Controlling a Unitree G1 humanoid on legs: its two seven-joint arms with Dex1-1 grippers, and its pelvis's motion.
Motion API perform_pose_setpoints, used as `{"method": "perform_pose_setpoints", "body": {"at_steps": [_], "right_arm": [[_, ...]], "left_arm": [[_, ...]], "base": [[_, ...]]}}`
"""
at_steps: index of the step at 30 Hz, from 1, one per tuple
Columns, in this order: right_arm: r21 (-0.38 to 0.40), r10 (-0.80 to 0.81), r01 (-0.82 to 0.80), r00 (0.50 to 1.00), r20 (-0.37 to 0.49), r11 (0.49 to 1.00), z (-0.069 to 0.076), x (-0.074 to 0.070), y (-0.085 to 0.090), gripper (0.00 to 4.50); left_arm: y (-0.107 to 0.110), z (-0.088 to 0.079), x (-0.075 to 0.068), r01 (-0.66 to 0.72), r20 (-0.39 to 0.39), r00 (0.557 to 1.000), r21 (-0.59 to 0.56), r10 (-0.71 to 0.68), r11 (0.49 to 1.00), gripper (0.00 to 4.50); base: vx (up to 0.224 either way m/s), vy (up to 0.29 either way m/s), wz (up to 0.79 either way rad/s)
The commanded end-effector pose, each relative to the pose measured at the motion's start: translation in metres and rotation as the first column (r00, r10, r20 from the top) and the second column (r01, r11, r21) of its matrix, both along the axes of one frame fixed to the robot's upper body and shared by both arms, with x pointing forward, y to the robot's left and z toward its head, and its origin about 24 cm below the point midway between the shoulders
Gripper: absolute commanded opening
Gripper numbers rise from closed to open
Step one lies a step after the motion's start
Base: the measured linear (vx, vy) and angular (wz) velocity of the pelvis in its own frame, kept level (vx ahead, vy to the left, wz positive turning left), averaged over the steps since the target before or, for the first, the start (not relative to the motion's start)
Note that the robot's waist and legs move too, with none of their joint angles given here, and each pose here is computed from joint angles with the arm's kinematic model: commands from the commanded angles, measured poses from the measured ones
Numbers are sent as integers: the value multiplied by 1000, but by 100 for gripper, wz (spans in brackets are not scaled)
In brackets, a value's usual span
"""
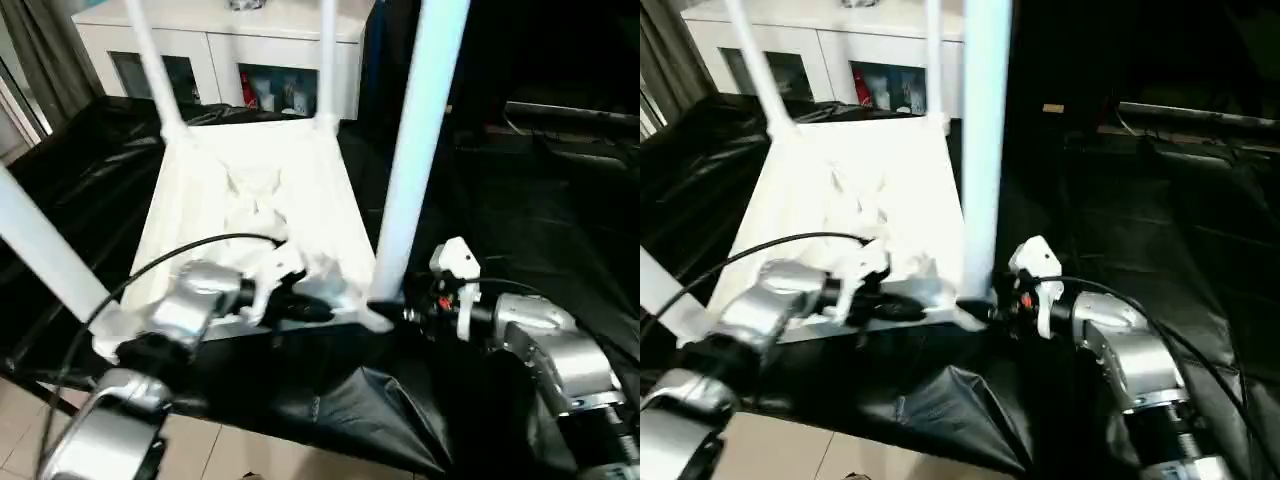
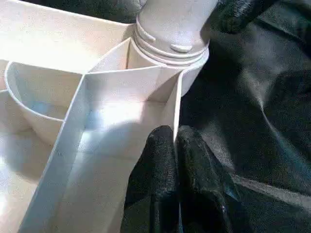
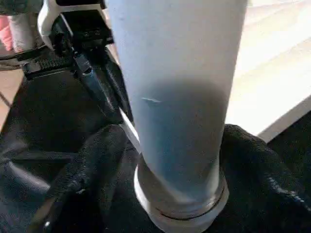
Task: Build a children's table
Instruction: Rotate leg to tighten
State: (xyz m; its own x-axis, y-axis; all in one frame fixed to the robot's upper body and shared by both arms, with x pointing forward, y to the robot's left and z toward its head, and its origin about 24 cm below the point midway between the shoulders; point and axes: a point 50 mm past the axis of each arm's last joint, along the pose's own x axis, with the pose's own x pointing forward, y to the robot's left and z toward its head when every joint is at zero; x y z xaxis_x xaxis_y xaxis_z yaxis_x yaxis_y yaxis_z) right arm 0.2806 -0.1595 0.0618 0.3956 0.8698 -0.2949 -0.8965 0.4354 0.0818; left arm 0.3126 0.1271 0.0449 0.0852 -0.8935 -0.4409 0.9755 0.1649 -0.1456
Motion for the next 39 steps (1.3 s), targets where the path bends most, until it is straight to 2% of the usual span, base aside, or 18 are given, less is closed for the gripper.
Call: {"method": "perform_pose_setpoints", "body": {"at_steps": [1, 10, 14, 16, 21, 25, 26, 29, 30, 32, 34, 37, 38, 39], "right_arm": [[8, 57, -57, 998, -1, 998, 0, -2, 8, 276], [20, 78, -78, 997, -5, 997, -1, -1, 9, 208], [29, 68, -68, 998, -8, 997, -3, -3, 9, 204], [40, 39, -39, 999, -7, 998, -5, -3, 10, 201], [66, -201, 200, 980, 10, 978, -18, 4, 12, 200], [62, -379, 379, 925, -17, 923, -28, 8, 19, 199], [61, -429, 430, 903, -19, 901, -29, 10, 22, 199], [59, -618, 619, 786, -32, 783, -32, 17, 34, 198], [70, -648, 649, 761, -42, 758, -31, 20, 39, 198], [85, -669, 668, 743, -27, 739, -27, 24, 48, 198], [104, -643, 641, 765, -11, 761, -24, 25, 53, 198], [156, -589, 583, 808, -9, 798, -17, 24, 55, 198], [160, -568, 562, 823, -4, 812, -16, 23, 53, 254], [165, -548, 541, 836, 0, 825, -15, 22, 51, 268]], "left_arm": [[-2, 1, -1, -2, -16, 1000, -38, 1, 999, 0], [0, 1, -3, -5, -23, 1000, -36, 4, 999, 0], [0, 1, -3, -10, -23, 1000, -33, 9, 999, 0], [0, 0, -2, -22, -22, 1000, -26, 21, 999, 0], [-14, -5, 11, -157, 32, 987, 11, 157, 987, 0], [-36, -8, 22, -265, 64, 963, 33, 263, 964, 0], [-42, -7, 24, -295, 72, 954, 31, 292, 955, 0], [-70, -6, 32, -396, 92, 915, 23, 393, 918, 0], [-77, -5, 32, -408, 98, 909, 24, 404, 913, 0], [-85, -5, 33, -426, 120, 900, 32, 419, 904, 0], [-85, -7, 32, -407, 161, 906, 70, 392, 911, 0], [-81, -8, 33, -396, 159, 911, 81, 380, 915, 0], [-78, -8, 33, -389, 160, 914, 83, 373, 917, 0], [-75, -8, 33, -381, 157, 918, 86, 365, 921, 0]], "base": [[0, 0, 0], [0, 0, 0], [0, 0, 0], [0, 0, 0], [0, 0, 0], [0, 0, 0], [0, 0, 0], [0, 0, 0], [0, 0, 0], [0, 0, 0], [0, 0, 0], [0, 0, 0], [0, 0, 0], [0, 0, 0]]}}
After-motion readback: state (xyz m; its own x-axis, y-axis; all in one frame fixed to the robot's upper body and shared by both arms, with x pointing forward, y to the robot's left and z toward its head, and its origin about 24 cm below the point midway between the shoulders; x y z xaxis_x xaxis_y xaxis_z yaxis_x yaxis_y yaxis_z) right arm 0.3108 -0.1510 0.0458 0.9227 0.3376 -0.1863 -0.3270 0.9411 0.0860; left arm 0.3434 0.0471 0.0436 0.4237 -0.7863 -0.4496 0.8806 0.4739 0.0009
